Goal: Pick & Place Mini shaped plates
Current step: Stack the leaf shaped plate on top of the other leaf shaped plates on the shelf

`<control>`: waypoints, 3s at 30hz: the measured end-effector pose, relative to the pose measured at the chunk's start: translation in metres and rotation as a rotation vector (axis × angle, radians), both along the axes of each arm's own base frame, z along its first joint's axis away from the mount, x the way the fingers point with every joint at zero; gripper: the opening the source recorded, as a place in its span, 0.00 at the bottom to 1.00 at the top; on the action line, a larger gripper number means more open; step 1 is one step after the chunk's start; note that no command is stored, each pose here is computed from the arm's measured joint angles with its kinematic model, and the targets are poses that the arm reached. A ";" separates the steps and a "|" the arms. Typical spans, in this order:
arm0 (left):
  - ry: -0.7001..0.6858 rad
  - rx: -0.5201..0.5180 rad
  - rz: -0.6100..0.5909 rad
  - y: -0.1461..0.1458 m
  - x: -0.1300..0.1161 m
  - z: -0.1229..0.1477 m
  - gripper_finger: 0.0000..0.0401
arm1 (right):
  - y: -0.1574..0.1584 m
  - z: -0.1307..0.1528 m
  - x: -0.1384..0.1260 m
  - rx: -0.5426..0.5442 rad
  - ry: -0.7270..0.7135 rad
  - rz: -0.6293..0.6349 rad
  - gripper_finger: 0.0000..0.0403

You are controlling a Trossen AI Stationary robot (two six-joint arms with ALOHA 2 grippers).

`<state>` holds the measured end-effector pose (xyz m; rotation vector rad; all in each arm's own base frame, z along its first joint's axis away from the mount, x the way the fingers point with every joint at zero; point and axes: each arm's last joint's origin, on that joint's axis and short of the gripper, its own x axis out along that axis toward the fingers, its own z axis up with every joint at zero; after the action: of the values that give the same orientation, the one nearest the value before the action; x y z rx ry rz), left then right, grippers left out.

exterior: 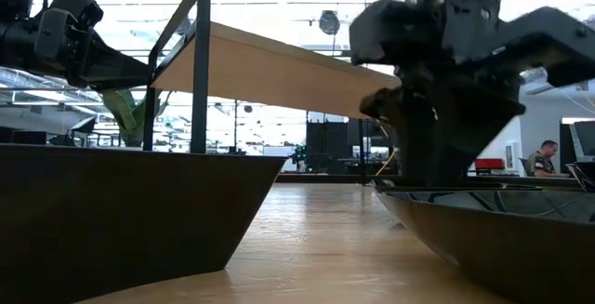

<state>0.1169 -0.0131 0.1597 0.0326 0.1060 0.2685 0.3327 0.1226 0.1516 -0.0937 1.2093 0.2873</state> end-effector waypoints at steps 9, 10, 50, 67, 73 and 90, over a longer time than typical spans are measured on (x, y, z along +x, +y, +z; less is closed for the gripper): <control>-0.001 0.000 0.000 0.000 0.000 0.000 0.52 | -0.001 -0.003 -0.002 0.017 0.024 -0.051 0.28; 0.000 0.000 0.000 0.000 0.000 0.000 0.52 | -0.001 -0.003 -0.002 0.018 0.022 -0.051 0.28; 0.000 0.000 0.000 0.000 0.000 0.000 0.52 | 0.001 0.005 -0.012 0.037 0.028 -0.074 0.00; -0.001 0.000 0.000 0.000 0.000 0.000 0.52 | 0.004 0.088 -0.039 0.159 -0.216 -0.064 0.00; 0.000 0.000 0.000 0.000 0.000 0.000 0.52 | -0.005 0.131 -0.047 0.213 -0.449 -0.187 0.00; 0.000 0.000 0.000 0.000 0.000 0.000 0.52 | -0.150 0.201 -0.100 0.217 -0.689 -0.813 0.00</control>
<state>0.1169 -0.0131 0.1597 0.0325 0.1056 0.2687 0.2324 -0.0272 0.3528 0.4514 0.4531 -0.3163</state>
